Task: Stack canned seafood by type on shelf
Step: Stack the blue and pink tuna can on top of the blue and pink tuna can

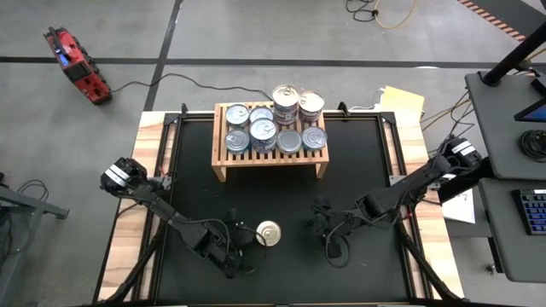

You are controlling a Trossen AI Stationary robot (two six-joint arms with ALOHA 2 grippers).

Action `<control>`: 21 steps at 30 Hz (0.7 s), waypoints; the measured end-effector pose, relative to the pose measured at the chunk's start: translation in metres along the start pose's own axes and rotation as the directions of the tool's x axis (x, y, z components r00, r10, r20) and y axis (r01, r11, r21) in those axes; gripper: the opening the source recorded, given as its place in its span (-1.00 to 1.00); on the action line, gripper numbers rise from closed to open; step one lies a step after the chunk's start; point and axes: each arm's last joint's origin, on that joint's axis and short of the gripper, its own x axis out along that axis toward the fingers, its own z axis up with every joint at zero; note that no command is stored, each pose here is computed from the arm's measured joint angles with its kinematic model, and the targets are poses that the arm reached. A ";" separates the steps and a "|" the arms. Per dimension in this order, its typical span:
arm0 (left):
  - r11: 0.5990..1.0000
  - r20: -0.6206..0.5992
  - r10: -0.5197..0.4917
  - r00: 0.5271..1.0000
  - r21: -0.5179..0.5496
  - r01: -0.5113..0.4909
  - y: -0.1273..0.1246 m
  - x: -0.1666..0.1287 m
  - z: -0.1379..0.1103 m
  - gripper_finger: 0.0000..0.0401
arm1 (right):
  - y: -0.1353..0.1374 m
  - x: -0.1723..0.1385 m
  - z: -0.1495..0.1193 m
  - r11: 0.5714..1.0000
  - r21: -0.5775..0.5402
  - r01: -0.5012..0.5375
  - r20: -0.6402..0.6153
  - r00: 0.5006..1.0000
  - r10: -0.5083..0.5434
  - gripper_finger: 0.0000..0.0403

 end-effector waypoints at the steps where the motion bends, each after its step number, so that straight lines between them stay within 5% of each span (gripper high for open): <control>1: 1.000 0.017 0.002 1.000 0.011 -0.002 -0.002 -0.002 0.003 -1.00 | 0.000 0.004 -0.001 1.000 -0.002 0.006 0.002 1.000 -0.006 -0.16; 13: 0.987 0.139 -0.047 0.989 0.159 0.025 -0.010 0.001 0.014 -1.00 | 0.000 0.043 -0.018 0.985 0.160 0.072 -0.036 0.997 -0.067 -0.47; 21: 0.984 0.112 -0.030 0.993 0.177 0.010 -0.015 0.016 0.002 -1.00 | -0.003 0.056 -0.014 0.909 0.416 0.028 0.045 0.998 -0.051 -0.43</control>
